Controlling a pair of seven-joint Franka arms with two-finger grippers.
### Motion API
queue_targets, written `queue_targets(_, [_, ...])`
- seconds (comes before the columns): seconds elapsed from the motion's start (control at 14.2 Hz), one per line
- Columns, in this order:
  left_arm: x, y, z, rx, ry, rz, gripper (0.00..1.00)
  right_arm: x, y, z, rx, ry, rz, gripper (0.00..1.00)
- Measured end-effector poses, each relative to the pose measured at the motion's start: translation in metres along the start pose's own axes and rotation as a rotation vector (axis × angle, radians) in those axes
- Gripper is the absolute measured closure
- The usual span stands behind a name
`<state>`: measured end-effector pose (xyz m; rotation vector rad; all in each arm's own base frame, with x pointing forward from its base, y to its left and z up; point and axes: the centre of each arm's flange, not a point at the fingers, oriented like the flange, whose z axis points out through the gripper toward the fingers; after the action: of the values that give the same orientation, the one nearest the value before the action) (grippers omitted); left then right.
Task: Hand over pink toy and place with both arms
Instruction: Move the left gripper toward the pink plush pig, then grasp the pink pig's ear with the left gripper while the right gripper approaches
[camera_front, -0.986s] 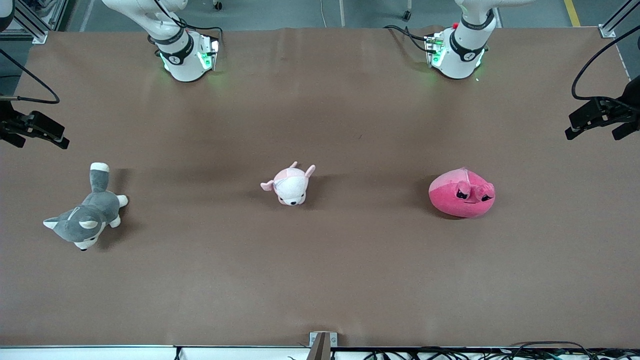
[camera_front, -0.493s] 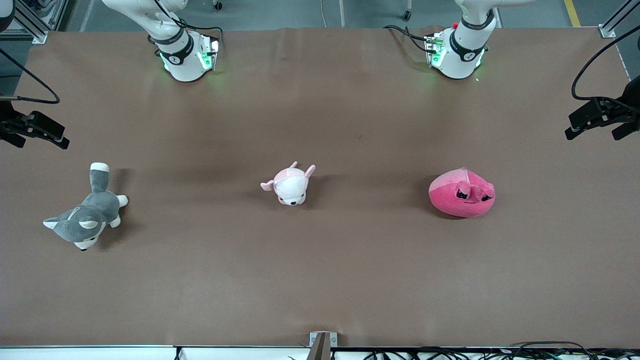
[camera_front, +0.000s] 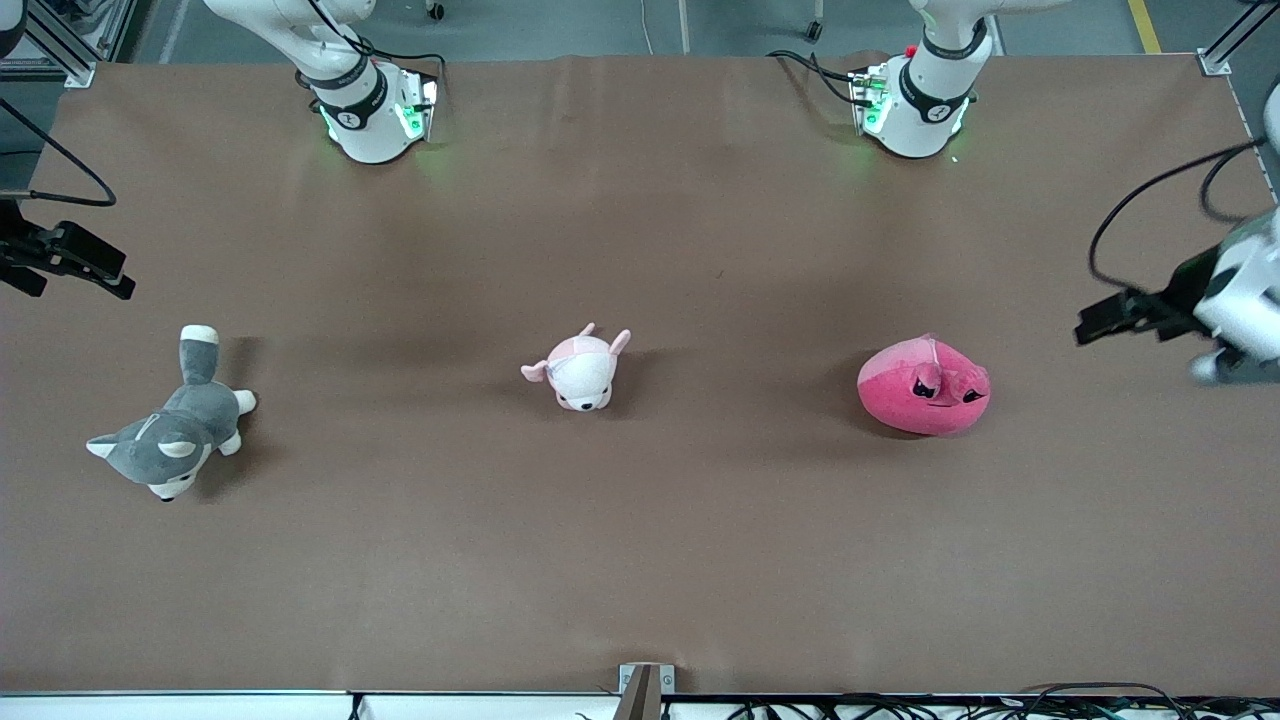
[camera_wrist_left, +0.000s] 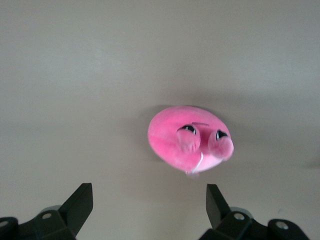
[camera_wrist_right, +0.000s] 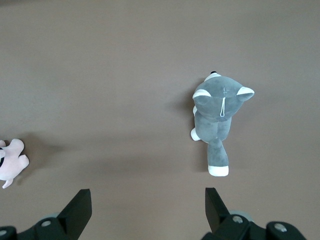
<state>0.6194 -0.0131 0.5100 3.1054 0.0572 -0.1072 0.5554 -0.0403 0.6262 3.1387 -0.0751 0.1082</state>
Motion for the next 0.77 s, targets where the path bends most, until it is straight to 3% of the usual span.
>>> queue_targets(0.28, [0.031,0.032,0.100,0.005,-0.095,-0.010,0.00,0.005,-0.004,0.007,0.009,0.002,-0.007,0.00])
queue_targets(0.56, [0.022,0.041,0.152,0.012,-0.121,-0.016,0.01,0.016,-0.043,0.033,0.017,-0.034,-0.068,0.00])
queue_targets(0.63, [0.018,0.040,0.160,0.013,-0.130,-0.018,0.04,0.017,-0.050,0.037,0.032,-0.041,-0.074,0.00])
queue_targets(0.77, [0.012,0.038,0.168,0.015,-0.140,-0.020,0.25,0.018,-0.055,0.039,0.068,-0.046,-0.071,0.00])
